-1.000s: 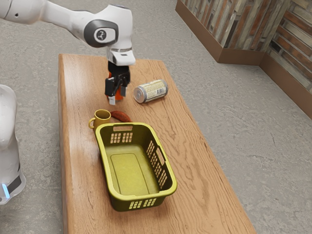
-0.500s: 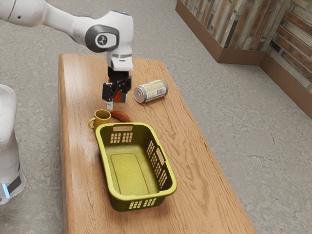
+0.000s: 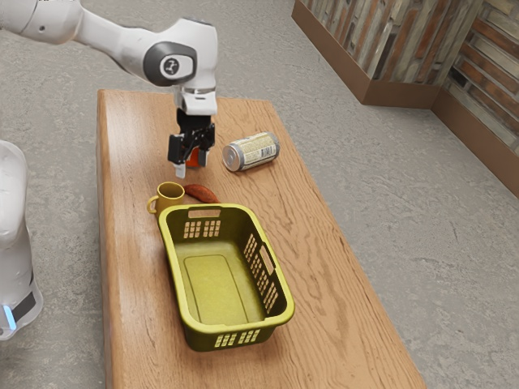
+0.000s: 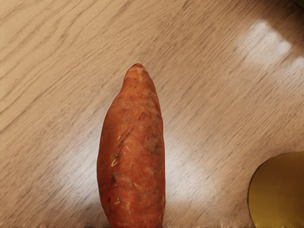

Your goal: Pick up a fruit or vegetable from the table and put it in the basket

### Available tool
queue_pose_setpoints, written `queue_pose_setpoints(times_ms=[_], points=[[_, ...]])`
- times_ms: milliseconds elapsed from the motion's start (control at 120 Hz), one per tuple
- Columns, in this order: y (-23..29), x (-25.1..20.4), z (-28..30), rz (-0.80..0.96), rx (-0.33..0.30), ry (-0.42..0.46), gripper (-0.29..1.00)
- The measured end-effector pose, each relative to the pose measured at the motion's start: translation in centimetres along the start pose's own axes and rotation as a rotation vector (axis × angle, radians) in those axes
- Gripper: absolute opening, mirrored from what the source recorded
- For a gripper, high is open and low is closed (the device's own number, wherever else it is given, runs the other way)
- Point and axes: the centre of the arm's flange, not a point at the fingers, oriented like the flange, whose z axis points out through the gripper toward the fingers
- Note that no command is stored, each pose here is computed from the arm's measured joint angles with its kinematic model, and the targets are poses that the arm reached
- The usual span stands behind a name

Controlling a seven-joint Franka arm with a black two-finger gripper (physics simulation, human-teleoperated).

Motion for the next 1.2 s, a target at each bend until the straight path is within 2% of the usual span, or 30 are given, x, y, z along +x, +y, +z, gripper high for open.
queue_pose_setpoints(times_ms=[550, 1200], points=[[-2.1, 1.2, 1.5, 0.035, 0.045, -0.007, 0.68], [-0.9, 3.3, 2.4, 0.075, 0.042, 0.035, 0.68]])
